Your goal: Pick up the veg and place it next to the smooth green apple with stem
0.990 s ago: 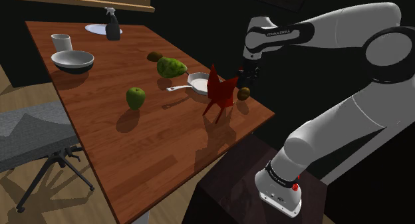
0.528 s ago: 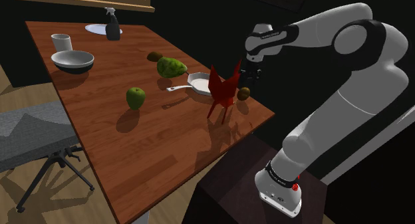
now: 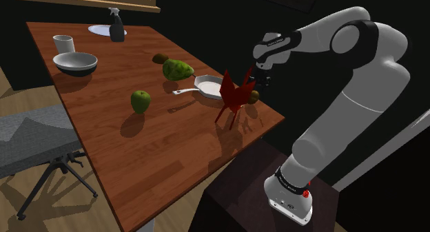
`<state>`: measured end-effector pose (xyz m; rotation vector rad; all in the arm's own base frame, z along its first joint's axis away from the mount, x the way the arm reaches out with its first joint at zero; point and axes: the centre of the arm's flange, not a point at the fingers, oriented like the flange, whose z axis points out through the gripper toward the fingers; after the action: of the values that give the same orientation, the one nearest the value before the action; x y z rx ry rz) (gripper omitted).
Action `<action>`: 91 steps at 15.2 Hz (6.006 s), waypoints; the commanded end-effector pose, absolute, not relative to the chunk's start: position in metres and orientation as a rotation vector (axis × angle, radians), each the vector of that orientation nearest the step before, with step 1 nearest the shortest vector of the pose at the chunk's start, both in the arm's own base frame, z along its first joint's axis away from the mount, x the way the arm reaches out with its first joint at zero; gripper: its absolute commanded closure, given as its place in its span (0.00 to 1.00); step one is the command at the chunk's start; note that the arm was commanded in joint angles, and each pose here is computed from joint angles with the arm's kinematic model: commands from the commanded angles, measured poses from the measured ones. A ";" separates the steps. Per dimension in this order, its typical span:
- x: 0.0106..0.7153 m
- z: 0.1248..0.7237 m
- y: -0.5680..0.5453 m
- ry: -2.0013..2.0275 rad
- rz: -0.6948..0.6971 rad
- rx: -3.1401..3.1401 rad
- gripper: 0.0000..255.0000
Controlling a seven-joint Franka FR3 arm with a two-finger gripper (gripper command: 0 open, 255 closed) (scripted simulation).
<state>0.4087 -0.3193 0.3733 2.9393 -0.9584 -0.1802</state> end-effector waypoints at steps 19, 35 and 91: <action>0.407 0.360 -0.319 -0.959 -0.179 2.939 1.00; 0.407 0.444 -0.319 -0.959 -0.179 2.939 1.00; 0.584 0.543 0.136 -0.959 -0.179 2.939 1.00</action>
<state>0.5793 0.1220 0.5414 2.9390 -0.9573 -0.1796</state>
